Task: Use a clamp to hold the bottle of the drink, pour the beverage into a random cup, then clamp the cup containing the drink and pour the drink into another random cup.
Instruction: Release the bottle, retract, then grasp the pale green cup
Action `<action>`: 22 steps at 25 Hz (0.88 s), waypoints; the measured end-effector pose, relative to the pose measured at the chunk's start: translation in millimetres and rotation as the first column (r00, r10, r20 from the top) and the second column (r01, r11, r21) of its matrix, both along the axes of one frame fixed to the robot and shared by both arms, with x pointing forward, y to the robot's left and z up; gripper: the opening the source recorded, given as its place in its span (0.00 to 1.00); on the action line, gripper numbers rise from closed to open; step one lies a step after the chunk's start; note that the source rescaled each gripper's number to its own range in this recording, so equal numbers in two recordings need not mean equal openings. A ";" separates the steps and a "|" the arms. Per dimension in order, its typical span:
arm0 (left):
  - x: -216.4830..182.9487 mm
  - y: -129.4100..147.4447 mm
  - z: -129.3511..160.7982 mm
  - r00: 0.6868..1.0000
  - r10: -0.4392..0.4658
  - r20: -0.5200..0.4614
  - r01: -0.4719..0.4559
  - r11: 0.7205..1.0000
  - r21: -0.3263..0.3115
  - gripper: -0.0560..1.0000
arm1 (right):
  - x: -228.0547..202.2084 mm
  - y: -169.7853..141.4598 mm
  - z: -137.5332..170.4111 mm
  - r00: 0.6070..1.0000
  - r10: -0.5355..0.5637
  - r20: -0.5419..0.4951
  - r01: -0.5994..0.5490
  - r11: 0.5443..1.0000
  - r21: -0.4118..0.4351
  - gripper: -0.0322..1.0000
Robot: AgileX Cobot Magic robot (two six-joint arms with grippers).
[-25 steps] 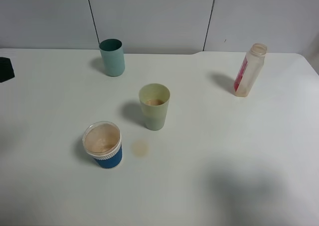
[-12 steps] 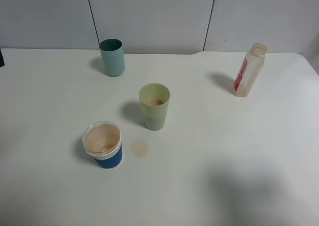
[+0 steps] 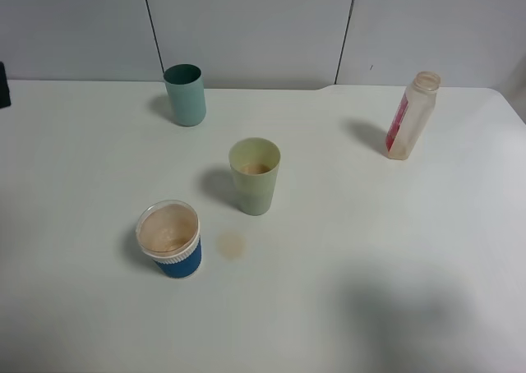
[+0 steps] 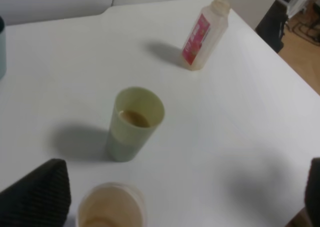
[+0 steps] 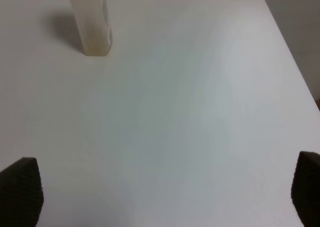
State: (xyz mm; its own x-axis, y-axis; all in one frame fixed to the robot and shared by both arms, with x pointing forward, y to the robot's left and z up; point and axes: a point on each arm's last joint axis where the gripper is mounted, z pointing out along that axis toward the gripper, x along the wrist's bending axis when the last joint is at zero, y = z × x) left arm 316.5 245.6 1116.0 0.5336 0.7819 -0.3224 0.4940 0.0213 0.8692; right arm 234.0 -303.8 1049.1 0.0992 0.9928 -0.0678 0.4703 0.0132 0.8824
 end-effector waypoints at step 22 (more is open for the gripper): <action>81.5 -77.3 -8.5 0.950 -0.313 0.020 0.304 0.935 0.183 0.93 | 0.0 0.0 0.0 1.000 -0.005 0.001 0.005 1.000 0.009 1.00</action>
